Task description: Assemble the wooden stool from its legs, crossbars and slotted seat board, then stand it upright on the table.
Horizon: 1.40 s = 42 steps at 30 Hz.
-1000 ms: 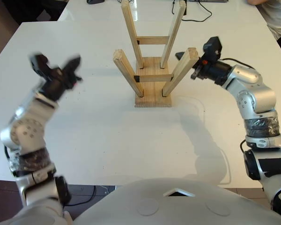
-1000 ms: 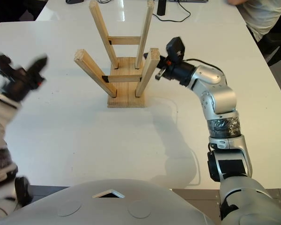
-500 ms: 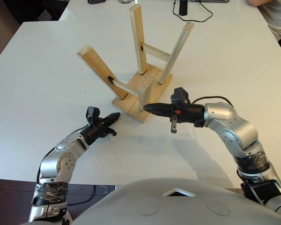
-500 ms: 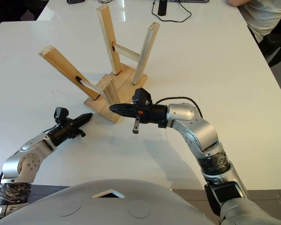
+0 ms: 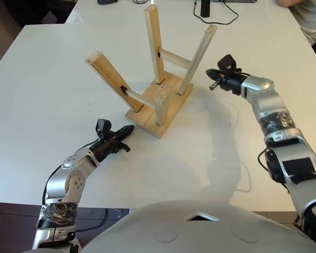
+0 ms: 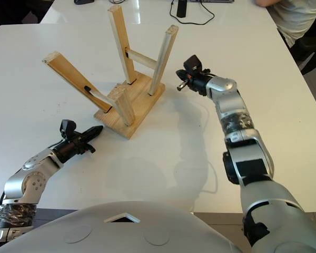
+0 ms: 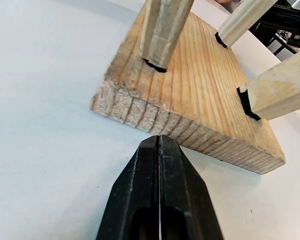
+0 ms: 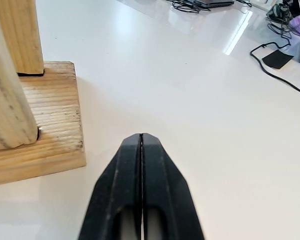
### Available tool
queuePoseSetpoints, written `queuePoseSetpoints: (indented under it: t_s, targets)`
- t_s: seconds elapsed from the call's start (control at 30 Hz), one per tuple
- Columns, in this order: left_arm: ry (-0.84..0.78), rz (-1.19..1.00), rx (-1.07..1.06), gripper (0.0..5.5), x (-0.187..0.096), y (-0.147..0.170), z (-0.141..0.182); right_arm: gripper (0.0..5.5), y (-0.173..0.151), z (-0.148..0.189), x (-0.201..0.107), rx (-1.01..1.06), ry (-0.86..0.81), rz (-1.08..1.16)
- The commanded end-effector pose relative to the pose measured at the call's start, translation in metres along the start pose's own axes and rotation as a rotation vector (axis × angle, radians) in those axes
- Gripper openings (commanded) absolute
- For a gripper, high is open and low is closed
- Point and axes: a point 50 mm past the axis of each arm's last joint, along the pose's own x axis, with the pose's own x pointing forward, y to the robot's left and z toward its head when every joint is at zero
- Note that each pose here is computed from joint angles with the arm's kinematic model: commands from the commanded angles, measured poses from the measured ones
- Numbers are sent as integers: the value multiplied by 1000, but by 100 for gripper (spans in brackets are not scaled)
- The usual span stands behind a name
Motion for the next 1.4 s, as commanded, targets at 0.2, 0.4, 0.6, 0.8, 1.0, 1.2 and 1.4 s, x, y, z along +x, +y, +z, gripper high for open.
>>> queuePoseSetpoints:
  t_s: [0.2, 0.4, 0.6, 0.8, 1.0, 1.2, 1.4]
  targets:
    - [207, -61, 38, 4, 3, -7, -29, 0, 29, -32, 19, -25, 141, 104]
    - [199, -75, 62, 4, 8, -5, -22, 0, 32, -28, 14, -1, 57, 244]
    - [210, -72, 99, 4, 10, 3, -15, 0, 35, -38, 0, -66, 40, 391]
    - [236, -53, 91, 4, -2, 6, -22, 0, -7, -32, -15, -133, 87, 141]
    - [248, -44, 79, 4, -5, 4, -28, 0, -45, 41, -18, 74, -272, -64]
    - [257, -40, 69, 4, -8, 3, -32, 0, -34, 68, -30, 104, -480, 300]
    - [229, -14, 90, 4, -1, 10, -25, 0, -13, 64, -37, 83, -485, 508]
